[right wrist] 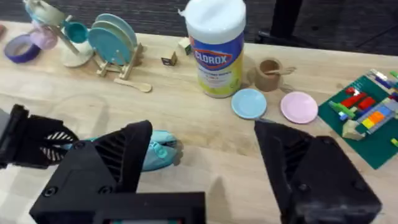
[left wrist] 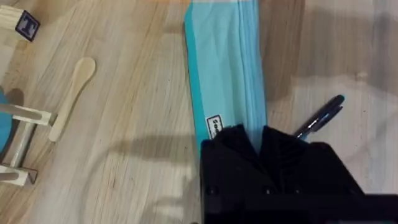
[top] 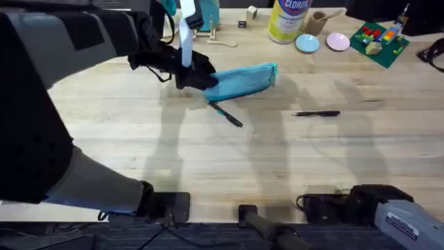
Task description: Unzip the bag, pick up the pens from the table one at a time and place them inside, then zip the bag closed.
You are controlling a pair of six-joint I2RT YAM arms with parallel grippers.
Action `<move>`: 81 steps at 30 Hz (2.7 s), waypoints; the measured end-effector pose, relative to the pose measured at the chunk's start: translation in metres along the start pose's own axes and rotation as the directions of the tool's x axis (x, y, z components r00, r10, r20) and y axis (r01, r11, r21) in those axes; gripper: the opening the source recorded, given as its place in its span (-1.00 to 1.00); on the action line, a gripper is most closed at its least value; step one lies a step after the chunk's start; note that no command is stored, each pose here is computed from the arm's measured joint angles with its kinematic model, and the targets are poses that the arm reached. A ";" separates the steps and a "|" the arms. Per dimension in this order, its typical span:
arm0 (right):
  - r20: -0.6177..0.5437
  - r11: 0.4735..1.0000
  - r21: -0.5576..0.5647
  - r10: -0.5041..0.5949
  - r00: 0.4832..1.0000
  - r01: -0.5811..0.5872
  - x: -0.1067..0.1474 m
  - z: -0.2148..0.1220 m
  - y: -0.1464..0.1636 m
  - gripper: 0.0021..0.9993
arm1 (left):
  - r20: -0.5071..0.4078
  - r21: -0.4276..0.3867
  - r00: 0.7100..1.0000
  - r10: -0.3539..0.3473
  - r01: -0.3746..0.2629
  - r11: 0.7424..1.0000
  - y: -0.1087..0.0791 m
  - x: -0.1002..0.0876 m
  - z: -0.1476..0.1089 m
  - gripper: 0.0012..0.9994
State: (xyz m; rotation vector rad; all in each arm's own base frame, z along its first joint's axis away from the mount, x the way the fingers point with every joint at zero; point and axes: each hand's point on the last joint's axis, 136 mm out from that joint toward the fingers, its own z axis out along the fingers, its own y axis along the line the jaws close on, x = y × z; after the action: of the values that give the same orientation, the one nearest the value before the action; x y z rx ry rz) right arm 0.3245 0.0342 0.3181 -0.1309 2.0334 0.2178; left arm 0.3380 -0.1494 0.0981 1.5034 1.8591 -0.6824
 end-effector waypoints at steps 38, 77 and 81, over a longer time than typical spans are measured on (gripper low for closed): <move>-0.217 0.904 -0.367 -0.312 0.925 0.218 0.073 0.049 0.035 0.99 | 0.000 0.000 1.000 0.000 0.000 1.000 0.000 0.000 0.000 -0.91; -0.112 0.834 -0.424 -0.436 0.893 0.354 0.068 0.017 -0.010 0.99 | 0.000 -0.001 1.000 0.001 -0.001 1.000 0.000 0.000 0.000 -0.92; -0.068 0.757 -0.502 -0.517 0.853 0.418 0.080 0.019 -0.002 0.99 | 0.000 -0.001 1.000 0.001 -0.001 1.000 0.000 0.000 0.000 -0.92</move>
State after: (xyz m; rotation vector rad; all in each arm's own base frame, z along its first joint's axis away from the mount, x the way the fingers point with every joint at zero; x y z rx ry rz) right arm 0.3054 0.0361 0.2383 -1.0051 2.0345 0.3886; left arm 0.3381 -0.1494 0.0981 1.5034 1.8585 -0.6816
